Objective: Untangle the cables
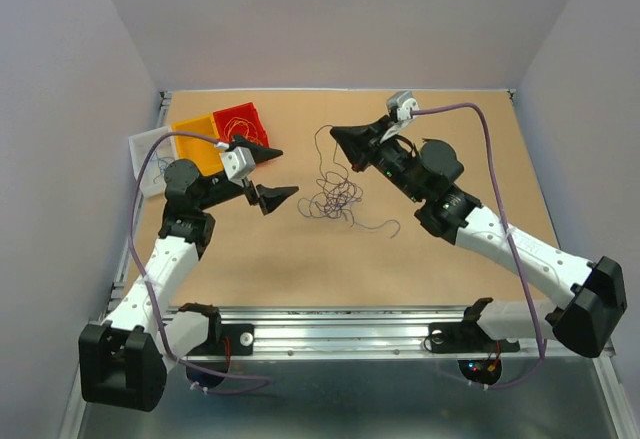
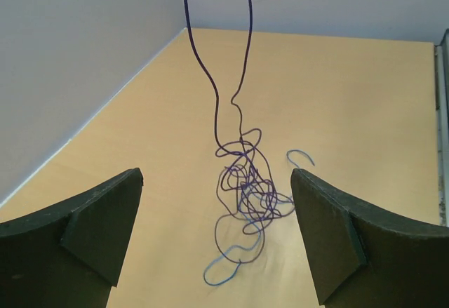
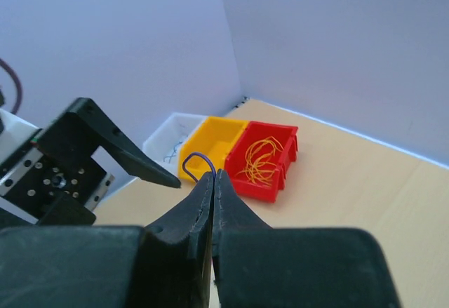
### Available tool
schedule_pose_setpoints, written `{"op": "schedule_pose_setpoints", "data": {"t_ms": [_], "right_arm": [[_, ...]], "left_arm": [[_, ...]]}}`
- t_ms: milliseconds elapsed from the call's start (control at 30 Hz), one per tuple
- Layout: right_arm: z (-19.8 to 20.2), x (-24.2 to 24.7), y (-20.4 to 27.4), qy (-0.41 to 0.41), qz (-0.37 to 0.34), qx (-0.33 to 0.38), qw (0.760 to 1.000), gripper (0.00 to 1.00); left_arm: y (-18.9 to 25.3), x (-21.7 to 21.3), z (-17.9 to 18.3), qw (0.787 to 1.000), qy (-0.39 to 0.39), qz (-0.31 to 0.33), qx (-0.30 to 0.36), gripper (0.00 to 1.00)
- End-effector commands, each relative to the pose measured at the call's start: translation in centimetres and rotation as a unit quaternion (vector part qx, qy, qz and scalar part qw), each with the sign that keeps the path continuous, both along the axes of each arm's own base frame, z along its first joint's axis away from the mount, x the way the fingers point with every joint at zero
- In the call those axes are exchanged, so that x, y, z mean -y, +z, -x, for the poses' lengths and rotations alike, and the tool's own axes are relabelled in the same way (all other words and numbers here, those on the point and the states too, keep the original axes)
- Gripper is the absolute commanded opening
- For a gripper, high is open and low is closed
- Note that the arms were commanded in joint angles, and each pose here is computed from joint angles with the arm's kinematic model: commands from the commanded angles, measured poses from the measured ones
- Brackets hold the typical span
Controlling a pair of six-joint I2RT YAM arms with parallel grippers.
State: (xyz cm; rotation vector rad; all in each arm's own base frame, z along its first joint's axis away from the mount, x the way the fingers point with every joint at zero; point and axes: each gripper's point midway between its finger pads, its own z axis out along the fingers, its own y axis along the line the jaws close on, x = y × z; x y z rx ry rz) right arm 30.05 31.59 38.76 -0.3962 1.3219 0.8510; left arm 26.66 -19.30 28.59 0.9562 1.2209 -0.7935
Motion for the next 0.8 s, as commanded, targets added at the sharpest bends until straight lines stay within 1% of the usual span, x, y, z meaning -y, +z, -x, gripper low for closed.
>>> {"op": "schedule_pose_setpoints", "data": {"t_ms": [0,67,100,133,200,233,267,300,367,433,467,533,567,633,667,733,767], "right_arm": [[0.8,-1.4,2.6,0.039,0.011,0.020,0.999,0.00],[1.1,-1.9,3.1,0.056,0.011,0.023,0.998,0.01],[1.4,-2.0,4.2,0.062,0.005,0.031,0.998,0.00],[1.5,-2.1,4.7,0.069,0.002,0.034,0.997,0.00],[2.0,-2.6,6.0,0.085,-0.005,0.043,0.995,0.01],[2.1,-2.7,6.4,0.092,-0.007,0.043,0.995,0.01],[2.5,-3.0,7.0,0.103,-0.008,0.047,0.994,0.01],[2.5,-3.1,6.9,0.107,-0.007,0.045,0.993,0.00],[2.9,-3.1,8.0,0.113,-0.017,0.052,0.992,0.01],[3.1,-2.9,9.1,0.115,-0.028,0.059,0.991,0.01],[3.2,-2.9,9.7,0.117,-0.033,0.065,0.991,0.01],[3.4,-3.0,10.6,0.121,-0.040,0.073,0.989,0.01],[3.6,-2.8,12.1,0.124,-0.051,0.089,0.987,0.00],[4.0,-2.6,13.9,0.125,-0.070,0.104,0.984,0.01],[4.4,-2.0,16.0,0.123,-0.087,0.121,0.981,0.01],[4.8,-1.3,18.7,0.118,-0.113,0.133,0.978,0.00],[5.4,-0.5,21.3,0.115,-0.134,0.152,0.972,0.00]], "left_arm": [[5.5,1.4,0.5,0.997,-0.054,0.031,0.054,0.99],[6.9,1.8,0.4,0.996,-0.067,0.044,0.049,0.99],[6.7,2.2,-0.1,0.995,-0.075,0.047,0.038,0.99],[7.4,2.5,0.0,0.994,-0.085,0.054,0.045,0.99],[8.2,3.3,-0.1,0.992,-0.105,0.066,0.028,0.98],[8.8,3.7,0.2,0.990,-0.115,0.070,0.034,0.96],[9.7,4.1,0.3,0.989,-0.121,0.077,0.035,0.91],[10.1,4.3,0.3,0.988,-0.124,0.082,0.036,0.88],[10.9,5.1,0.1,0.987,-0.130,0.091,0.040,0.83],[11.1,5.7,-0.2,0.985,-0.136,0.096,0.041,0.82],[11.1,6.2,0.0,0.984,-0.144,0.099,0.039,0.79],[10.5,6.9,-0.5,0.983,-0.150,0.100,0.025,0.74],[10.0,7.4,-0.5,0.983,-0.154,0.100,0.018,0.69],[7.5,8.1,-1.9,0.985,-0.143,0.095,-0.007,0.66],[6.4,8.4,-2.4,0.986,-0.140,0.092,-0.015,0.63],[2.6,9.4,-3.6,0.986,-0.141,0.078,-0.046,0.60],[0.8,9.6,-4.1,0.985,-0.138,0.073,-0.068,0.54]]}}
